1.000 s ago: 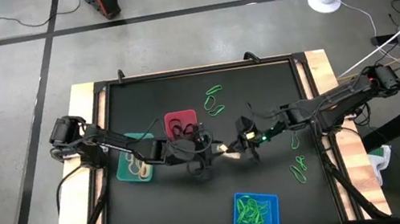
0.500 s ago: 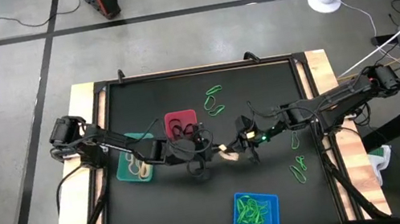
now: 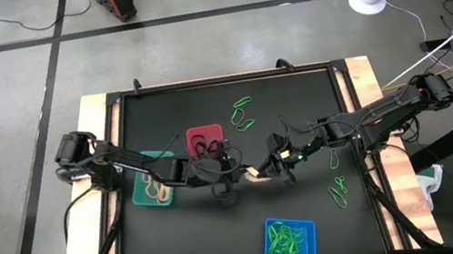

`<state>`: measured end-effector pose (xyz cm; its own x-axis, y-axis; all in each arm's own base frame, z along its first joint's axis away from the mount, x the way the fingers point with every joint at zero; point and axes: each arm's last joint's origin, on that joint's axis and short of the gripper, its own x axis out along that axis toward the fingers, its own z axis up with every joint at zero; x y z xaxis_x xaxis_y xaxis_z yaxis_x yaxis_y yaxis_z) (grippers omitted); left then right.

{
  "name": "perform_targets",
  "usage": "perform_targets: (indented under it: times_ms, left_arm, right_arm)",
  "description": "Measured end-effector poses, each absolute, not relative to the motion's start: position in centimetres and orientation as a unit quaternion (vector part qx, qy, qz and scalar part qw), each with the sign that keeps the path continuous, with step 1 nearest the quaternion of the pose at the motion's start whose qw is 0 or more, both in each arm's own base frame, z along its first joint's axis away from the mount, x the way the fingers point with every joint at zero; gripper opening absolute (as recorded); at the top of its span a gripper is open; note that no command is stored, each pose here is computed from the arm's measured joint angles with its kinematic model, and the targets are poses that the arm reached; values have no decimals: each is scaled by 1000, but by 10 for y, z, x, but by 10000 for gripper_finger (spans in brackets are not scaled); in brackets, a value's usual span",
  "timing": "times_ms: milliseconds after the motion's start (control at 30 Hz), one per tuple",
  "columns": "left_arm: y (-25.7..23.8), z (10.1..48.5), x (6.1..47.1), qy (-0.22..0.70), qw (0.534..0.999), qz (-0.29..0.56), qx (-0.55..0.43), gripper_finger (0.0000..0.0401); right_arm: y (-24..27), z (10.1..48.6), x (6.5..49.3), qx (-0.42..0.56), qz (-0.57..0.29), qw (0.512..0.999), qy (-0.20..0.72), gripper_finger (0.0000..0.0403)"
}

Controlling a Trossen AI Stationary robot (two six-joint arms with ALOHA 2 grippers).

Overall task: Sort rubber bands into baskets
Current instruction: Put the light yellow rubber band into the light blue bin

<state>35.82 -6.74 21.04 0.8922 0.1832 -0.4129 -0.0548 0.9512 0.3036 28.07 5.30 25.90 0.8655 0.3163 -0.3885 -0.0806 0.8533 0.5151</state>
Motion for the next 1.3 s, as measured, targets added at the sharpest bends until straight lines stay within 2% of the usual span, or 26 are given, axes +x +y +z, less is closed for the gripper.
perform_targets:
  times_ms: [233, 433, 700, 967, 1100, 1300]
  left_arm:
    - [-69, 233, 342, 228, 964, 60, 121, 2]
    - [-70, 262, 310, 256, 960, 56, 97, 2]
    - [-64, 303, 256, 262, 962, 59, 52, 2]
    - [-44, 326, 196, 292, 950, 111, 5, 2]
    - [-35, 325, 167, 333, 931, 144, -39, 4]
    - [-27, 313, 136, 428, 876, 204, -91, 2]
  right_arm:
    - [49, 259, 281, 235, 46, 945, 221, 146]
    - [48, 257, 281, 190, 37, 955, 225, 187]
    - [46, 245, 275, 165, -1, 945, 282, 187]
    - [41, 230, 263, 133, -60, 920, 364, 186]
    - [37, 223, 255, 102, -109, 902, 404, 186]
    - [32, 216, 245, 58, -167, 877, 446, 186]
